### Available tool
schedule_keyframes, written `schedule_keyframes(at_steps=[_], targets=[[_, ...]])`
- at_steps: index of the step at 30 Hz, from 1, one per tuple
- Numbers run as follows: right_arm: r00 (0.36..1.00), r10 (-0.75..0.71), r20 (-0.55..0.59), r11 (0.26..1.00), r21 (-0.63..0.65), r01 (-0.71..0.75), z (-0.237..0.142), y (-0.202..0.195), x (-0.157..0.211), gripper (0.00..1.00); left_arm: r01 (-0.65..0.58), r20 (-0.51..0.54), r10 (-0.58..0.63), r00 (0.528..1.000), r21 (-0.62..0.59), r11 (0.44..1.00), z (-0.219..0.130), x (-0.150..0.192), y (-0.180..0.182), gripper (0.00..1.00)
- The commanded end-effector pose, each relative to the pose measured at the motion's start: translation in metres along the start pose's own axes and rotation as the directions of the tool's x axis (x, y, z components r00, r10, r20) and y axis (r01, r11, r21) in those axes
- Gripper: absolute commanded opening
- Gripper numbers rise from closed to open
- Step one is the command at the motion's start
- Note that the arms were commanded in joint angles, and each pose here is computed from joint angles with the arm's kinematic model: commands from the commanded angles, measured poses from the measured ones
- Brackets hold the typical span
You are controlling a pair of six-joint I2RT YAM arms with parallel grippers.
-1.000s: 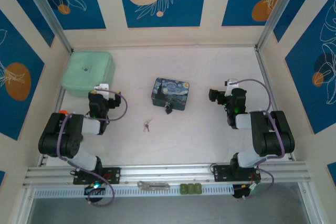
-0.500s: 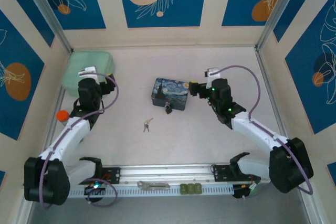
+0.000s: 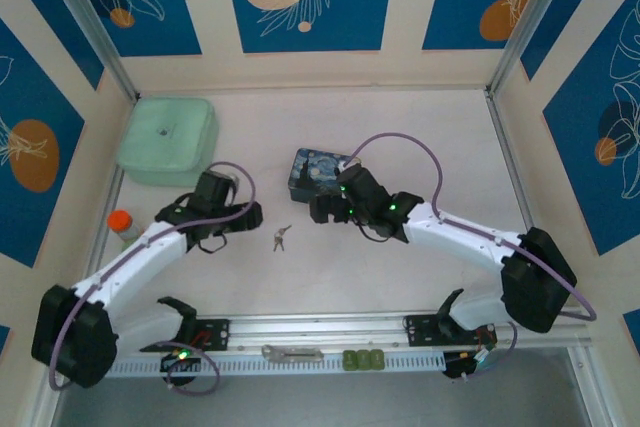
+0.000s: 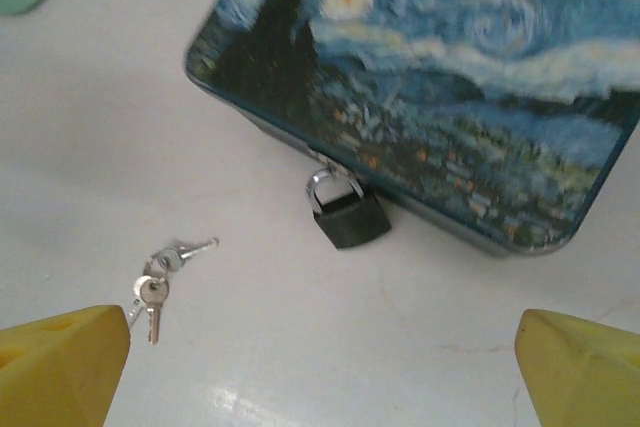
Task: Unlock a padlock with a key
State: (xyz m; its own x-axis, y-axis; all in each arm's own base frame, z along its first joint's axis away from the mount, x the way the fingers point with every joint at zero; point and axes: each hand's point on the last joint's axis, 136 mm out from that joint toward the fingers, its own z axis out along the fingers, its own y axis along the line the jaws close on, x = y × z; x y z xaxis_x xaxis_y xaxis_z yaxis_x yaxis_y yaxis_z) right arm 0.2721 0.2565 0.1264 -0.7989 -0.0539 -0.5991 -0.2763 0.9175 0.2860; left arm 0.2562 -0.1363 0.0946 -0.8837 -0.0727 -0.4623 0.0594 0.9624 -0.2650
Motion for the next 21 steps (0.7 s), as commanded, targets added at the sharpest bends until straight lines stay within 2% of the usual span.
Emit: schedule_keyframes(at_steps=[1,5,9,14,18,21], targets=[[0.989,0.124,-0.076,0.991,0.061,-0.119,0.004,-0.018,0.012,0.99,-0.128,-0.122,0.135,0.983,0.067,0.99,0.014,0.016,-0.032,0.75],[0.967,0.232,-0.104,0.968,0.12,-0.219,0.006,-0.052,0.02,0.99,-0.28,-0.2,0.305,0.931,0.142,0.949,0.035,0.022,-0.065,0.7],[0.934,0.344,-0.093,0.935,0.13,-0.331,0.0,-0.084,0.027,0.99,-0.372,-0.244,0.412,0.878,0.193,0.908,0.051,0.025,-0.081,0.65],[0.907,0.416,-0.06,0.906,0.106,-0.409,-0.011,-0.103,0.03,0.98,-0.457,-0.293,0.489,0.822,0.176,0.872,0.068,0.028,-0.074,0.54],[0.909,0.414,-0.036,0.907,0.104,-0.409,-0.017,-0.107,0.029,0.98,-0.497,-0.332,0.512,0.792,0.134,0.857,0.076,0.029,-0.064,0.53],[0.91,0.414,-0.031,0.907,0.102,-0.409,-0.016,-0.107,0.028,0.98,-0.501,-0.348,0.52,0.78,0.15,0.852,0.081,0.033,-0.065,0.52]])
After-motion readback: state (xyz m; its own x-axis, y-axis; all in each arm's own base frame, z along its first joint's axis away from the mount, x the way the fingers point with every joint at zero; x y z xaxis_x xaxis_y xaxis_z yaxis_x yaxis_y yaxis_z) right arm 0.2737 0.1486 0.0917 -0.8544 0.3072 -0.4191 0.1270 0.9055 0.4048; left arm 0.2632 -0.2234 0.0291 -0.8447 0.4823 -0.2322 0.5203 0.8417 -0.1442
